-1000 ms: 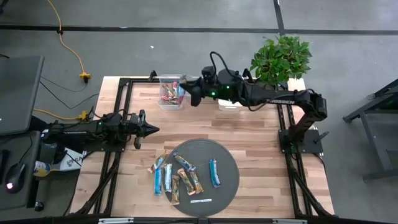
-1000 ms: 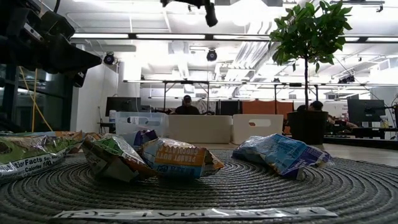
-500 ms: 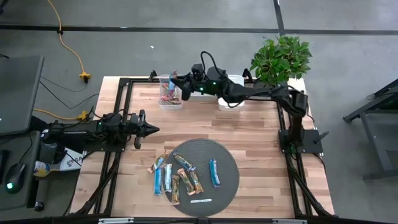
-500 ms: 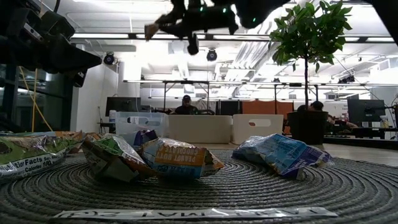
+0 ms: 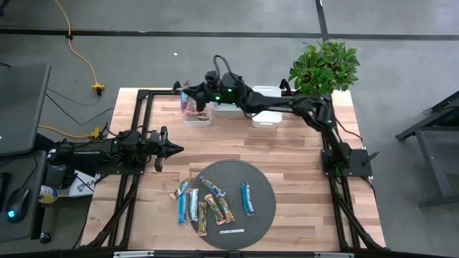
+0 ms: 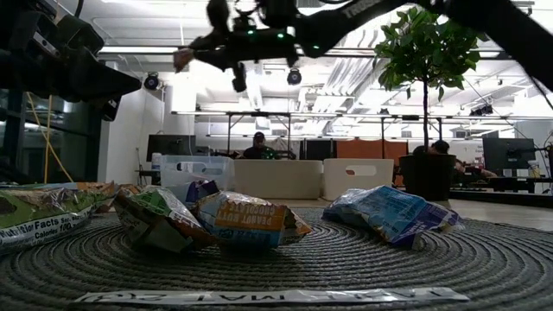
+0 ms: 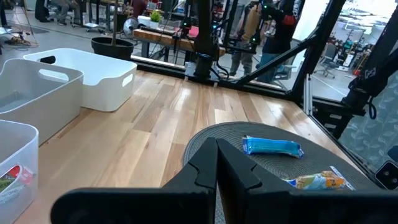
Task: Pick and place Granola Bars by type
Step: Put the red granola bar into the transparent bin
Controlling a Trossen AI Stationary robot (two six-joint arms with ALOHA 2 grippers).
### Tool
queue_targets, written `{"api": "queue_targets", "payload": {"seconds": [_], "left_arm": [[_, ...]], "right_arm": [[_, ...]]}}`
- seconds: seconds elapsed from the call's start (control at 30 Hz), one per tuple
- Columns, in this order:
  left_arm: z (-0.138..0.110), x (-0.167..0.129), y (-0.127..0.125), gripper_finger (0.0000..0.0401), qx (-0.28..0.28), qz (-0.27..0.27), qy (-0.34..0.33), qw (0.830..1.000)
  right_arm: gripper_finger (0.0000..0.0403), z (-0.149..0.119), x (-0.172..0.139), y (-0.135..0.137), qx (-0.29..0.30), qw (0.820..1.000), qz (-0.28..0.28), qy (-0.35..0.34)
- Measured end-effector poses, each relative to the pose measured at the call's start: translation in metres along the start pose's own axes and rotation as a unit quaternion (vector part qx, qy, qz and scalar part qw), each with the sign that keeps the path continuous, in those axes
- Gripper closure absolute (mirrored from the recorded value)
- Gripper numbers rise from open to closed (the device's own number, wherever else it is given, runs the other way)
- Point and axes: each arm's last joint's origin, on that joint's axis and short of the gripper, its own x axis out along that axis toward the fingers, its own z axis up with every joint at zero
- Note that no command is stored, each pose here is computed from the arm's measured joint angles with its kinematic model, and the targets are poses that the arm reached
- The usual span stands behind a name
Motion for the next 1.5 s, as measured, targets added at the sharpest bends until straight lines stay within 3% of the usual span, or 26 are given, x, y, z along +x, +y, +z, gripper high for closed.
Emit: {"api": "queue_targets", "payload": {"seconds": [0.23,0.43,0.83,1.17,1.5], "left_arm": [[0.0,0.0,0.0,0.0401,0.0,0.0,0.0,1.0],[0.0,0.0,0.0,0.0401,0.0,0.0,0.0,1.0],[0.0,0.0,0.0,0.0401,0.0,0.0,0.0,1.0],[0.0,0.0,0.0,0.0401,0.0,0.0,0.0,1.0],[0.0,0.0,0.0,0.0401,0.0,0.0,0.0,1.0]], "right_arm": [[0.0343,0.015,0.027,0.0,-0.019,0.999,-0.016,0.037],[0.0343,0.011,0.038,-0.018,-0.01,0.997,-0.041,0.058],[0.0343,-0.008,0.029,-0.069,0.055,0.983,-0.134,0.11],[0.0343,-0.018,0.024,-0.084,0.041,0.968,-0.197,0.148],[0.0343,-0.045,0.021,-0.099,0.087,0.943,-0.237,0.215]]}}
